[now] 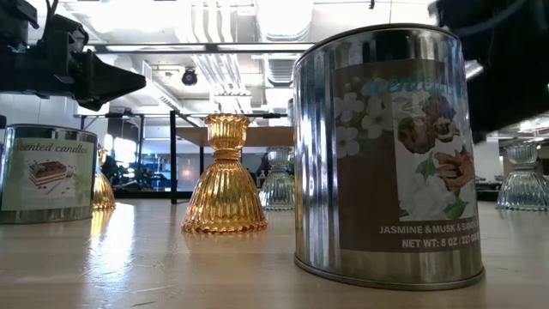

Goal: Pick & Place candle stick holders
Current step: Put the top brown scented candle on the shelf

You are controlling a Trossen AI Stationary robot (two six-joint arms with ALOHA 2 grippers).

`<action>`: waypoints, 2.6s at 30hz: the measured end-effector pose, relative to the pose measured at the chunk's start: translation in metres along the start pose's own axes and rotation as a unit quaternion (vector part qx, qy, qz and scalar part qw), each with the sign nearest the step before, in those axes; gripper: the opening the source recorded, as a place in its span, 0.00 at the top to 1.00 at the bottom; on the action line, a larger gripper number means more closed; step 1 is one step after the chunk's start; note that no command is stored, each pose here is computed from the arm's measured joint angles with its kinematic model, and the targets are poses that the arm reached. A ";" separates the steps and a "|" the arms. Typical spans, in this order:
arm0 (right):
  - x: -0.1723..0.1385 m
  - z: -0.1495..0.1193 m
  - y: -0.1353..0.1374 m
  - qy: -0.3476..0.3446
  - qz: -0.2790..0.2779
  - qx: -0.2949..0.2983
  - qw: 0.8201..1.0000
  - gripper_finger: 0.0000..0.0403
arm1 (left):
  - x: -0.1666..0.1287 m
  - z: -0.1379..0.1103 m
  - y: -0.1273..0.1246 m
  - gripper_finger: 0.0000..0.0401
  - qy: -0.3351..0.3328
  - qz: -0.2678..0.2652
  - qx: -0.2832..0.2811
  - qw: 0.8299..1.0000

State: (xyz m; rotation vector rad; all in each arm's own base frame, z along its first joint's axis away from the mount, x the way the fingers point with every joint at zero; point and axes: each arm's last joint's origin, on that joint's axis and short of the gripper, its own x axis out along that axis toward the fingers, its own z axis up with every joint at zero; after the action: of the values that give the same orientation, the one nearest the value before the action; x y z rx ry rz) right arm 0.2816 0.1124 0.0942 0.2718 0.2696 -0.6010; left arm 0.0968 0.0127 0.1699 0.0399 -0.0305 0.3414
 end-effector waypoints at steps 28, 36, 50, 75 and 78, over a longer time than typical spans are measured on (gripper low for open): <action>0.068 0.187 -0.096 -0.042 0.035 -0.052 0.997 0.13 | 0.000 0.000 0.000 0.77 0.000 0.000 0.000 1.000; 0.094 0.192 -0.110 -0.031 0.019 -0.028 0.999 0.13 | 0.000 0.000 0.000 0.77 0.000 0.000 0.000 1.000; 0.116 0.198 -0.138 0.003 -0.005 -0.005 1.000 0.13 | 0.000 0.000 0.000 0.77 0.002 0.000 0.001 1.000; 0.116 0.195 -0.147 0.008 -0.062 0.031 0.998 0.13 | 0.001 -0.001 0.000 0.77 0.004 0.000 0.001 1.000; 0.116 0.195 -0.147 0.008 -0.069 0.028 0.997 0.13 | 0.001 -0.001 0.000 0.77 0.004 0.000 0.001 1.000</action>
State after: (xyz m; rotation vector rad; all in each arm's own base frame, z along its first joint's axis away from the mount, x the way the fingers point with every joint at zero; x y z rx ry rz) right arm 0.3200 -0.1278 0.2127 0.3131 0.2888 -0.7431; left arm 0.0973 0.0127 0.1693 0.0405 -0.0226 0.3412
